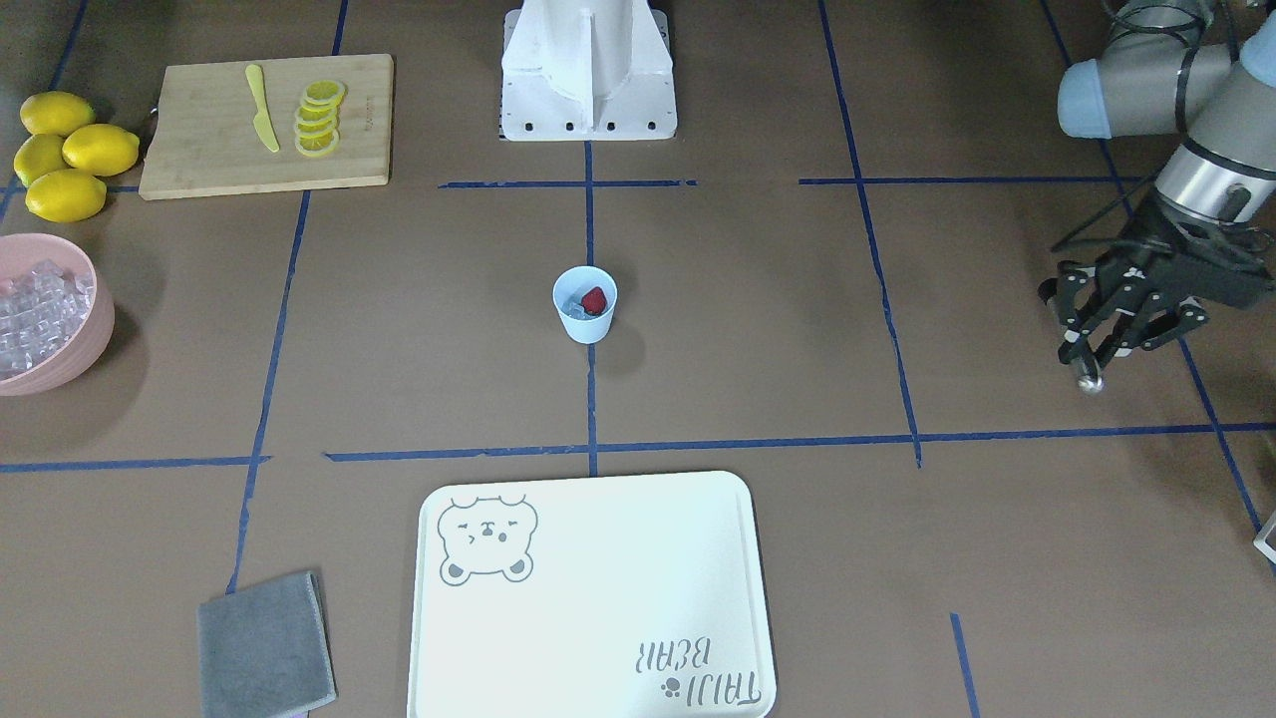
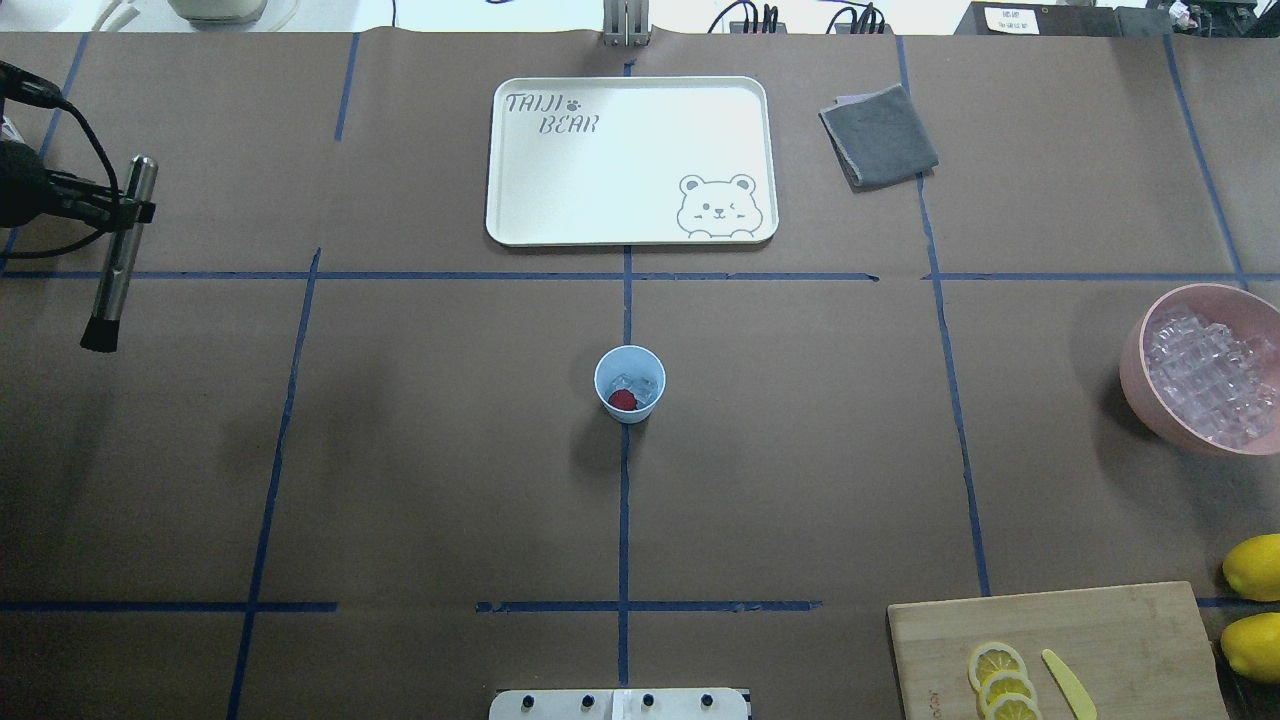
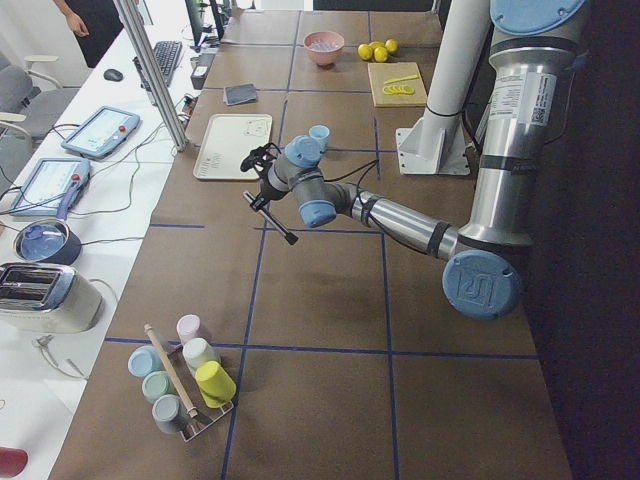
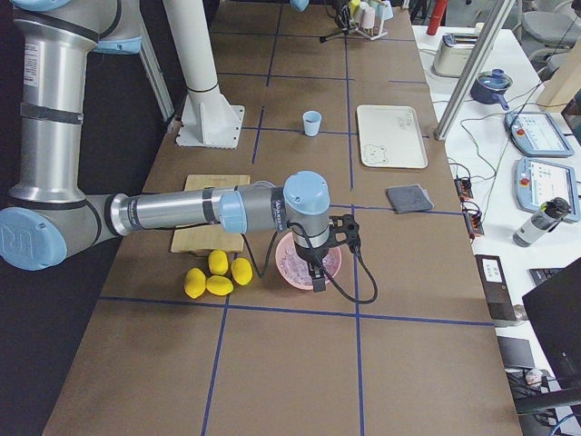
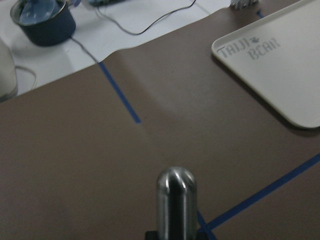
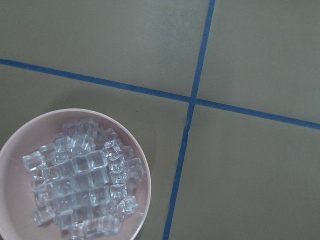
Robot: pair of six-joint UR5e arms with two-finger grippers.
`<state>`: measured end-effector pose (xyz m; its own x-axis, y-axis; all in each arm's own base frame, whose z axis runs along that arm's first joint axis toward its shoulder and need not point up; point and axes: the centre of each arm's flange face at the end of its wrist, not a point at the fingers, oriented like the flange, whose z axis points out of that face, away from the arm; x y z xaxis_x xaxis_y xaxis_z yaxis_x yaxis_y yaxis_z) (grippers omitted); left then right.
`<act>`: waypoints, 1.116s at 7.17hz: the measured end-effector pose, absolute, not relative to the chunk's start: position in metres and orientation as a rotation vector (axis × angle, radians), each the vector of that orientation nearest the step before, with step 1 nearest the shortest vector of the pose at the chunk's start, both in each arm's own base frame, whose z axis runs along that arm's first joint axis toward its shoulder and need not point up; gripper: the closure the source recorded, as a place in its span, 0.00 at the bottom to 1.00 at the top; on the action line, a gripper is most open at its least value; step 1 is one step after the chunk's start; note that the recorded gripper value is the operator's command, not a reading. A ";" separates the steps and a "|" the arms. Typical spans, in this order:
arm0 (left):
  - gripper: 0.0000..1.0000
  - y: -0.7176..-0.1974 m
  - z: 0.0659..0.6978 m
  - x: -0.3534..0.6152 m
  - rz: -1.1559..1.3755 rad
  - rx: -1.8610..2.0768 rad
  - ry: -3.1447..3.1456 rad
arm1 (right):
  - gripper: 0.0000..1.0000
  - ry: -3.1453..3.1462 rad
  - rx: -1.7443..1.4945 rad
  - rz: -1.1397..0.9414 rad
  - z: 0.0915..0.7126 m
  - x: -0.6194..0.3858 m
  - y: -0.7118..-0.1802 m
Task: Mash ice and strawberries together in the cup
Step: 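Lift the muddler out of the cup and withdraw the left arm, then lower the muddler with the left gripper onto the table near the cups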
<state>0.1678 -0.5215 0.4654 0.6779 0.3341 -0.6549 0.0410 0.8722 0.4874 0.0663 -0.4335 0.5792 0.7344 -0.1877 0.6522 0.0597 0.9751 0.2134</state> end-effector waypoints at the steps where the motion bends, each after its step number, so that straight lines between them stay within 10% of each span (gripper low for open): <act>1: 1.00 -0.517 0.498 0.156 0.135 0.377 0.784 | 0.00 -0.734 0.183 -0.137 0.579 0.066 -0.433; 8: 1.00 -0.498 0.650 0.148 0.098 -0.027 0.612 | 0.00 -0.731 0.180 -0.135 0.582 0.067 -0.431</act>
<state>0.1479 -0.4977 0.6499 0.8139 0.0836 -0.5750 -0.0997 0.9950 0.0036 0.0666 -0.4306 0.5819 0.7372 -0.1850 0.6499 0.0599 0.9759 0.2098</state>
